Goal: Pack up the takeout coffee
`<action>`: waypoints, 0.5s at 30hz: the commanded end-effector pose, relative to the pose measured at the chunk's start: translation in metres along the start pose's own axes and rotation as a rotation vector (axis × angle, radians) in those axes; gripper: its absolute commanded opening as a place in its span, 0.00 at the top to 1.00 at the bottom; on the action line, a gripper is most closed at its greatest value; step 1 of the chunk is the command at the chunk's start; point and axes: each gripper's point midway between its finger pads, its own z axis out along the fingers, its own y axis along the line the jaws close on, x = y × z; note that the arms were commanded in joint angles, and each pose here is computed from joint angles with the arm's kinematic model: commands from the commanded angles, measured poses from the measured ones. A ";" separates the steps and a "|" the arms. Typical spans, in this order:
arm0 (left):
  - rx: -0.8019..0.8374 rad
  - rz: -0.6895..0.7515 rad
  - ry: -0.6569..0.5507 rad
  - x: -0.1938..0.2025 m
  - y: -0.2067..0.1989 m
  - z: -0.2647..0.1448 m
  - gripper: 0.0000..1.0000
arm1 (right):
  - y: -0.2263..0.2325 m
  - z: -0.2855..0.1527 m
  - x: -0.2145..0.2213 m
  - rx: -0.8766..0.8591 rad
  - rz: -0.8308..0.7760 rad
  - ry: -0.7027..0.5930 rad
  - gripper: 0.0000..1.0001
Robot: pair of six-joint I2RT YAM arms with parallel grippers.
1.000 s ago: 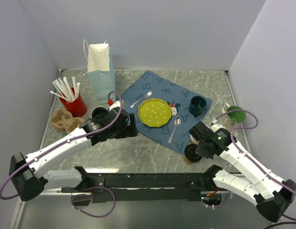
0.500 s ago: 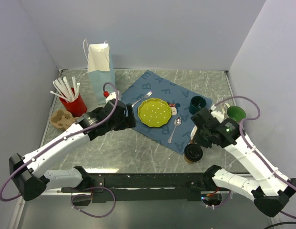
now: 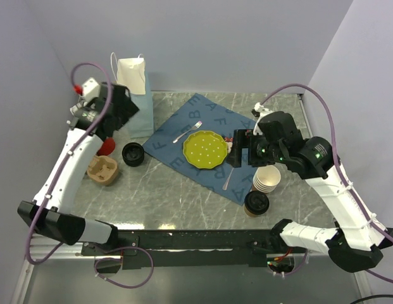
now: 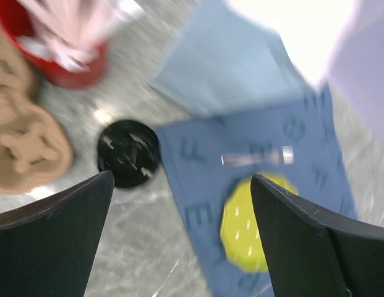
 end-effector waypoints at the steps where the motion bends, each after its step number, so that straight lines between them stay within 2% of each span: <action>1: -0.059 -0.158 -0.085 -0.054 0.014 0.000 0.04 | 0.034 -0.014 -0.011 -0.218 -0.144 -0.059 0.00; 5: -0.101 -0.292 -0.170 -0.083 0.010 0.020 0.11 | 0.038 -0.011 -0.002 -0.283 -0.203 -0.069 0.00; 7: -0.034 -0.348 -0.173 -0.096 -0.009 0.019 0.14 | 0.037 -0.012 -0.004 -0.284 -0.232 -0.077 0.00; 11: -0.006 -0.479 -0.150 -0.097 -0.025 0.024 0.19 | 0.034 -0.008 -0.012 -0.253 -0.282 -0.105 0.00; 15: 0.027 -0.526 -0.095 -0.087 -0.038 0.036 0.20 | 0.032 -0.003 -0.017 -0.225 -0.293 -0.095 0.00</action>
